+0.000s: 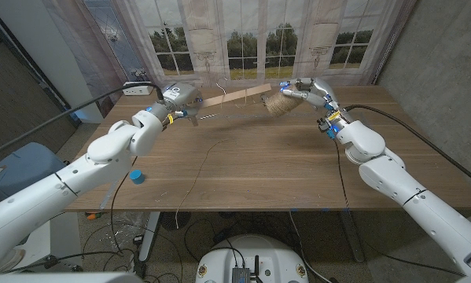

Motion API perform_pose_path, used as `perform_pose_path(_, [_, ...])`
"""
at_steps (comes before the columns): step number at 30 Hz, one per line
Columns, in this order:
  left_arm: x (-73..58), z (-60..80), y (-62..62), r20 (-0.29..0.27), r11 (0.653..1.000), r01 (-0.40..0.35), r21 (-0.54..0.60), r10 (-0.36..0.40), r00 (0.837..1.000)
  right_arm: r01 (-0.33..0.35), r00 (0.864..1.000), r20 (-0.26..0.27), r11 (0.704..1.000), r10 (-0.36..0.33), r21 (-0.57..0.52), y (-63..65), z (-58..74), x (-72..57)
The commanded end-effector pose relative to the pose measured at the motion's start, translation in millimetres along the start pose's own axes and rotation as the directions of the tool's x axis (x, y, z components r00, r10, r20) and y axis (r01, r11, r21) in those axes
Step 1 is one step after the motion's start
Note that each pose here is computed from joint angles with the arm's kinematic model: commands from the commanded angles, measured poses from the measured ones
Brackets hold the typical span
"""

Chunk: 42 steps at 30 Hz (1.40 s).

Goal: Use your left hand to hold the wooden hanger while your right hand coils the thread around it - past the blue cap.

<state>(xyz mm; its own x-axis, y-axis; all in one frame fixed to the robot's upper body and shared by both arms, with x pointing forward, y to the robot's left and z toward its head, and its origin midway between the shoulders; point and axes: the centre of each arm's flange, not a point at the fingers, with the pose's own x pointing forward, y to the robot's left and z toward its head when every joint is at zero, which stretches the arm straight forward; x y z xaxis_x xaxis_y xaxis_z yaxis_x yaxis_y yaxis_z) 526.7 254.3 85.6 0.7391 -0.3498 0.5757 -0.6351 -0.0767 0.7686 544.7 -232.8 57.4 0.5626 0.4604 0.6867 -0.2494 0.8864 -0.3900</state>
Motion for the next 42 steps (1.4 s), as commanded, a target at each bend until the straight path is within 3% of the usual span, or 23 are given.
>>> perform_pose_path(1, [3.0, -5.5, -4.2, -0.004, 0.992, 0.095, -0.082, -0.095, 0.995, -0.010, 0.991, -0.131, 0.983, -0.015, -0.183, 9.1, -1.7, 3.0])
perform_pose_path(16, [6.6, -8.4, -13.5, -0.014, 0.966, 0.231, -0.115, -0.235, 0.972, -0.062, 0.975, -0.222, 0.923, -0.026, -0.379, 33.1, -8.2, 12.5])
perform_pose_path(28, [11.4, -8.4, -23.2, -0.016, 0.932, 0.341, -0.118, -0.346, 0.938, -0.109, 0.959, -0.278, 0.836, -0.054, -0.538, 48.3, -10.5, 19.0])
perform_pose_path(42, [17.2, -7.6, -34.4, -0.015, 0.902, 0.414, -0.123, -0.419, 0.908, -0.173, 0.941, -0.332, 0.754, -0.063, -0.633, 61.0, -19.9, 27.4])
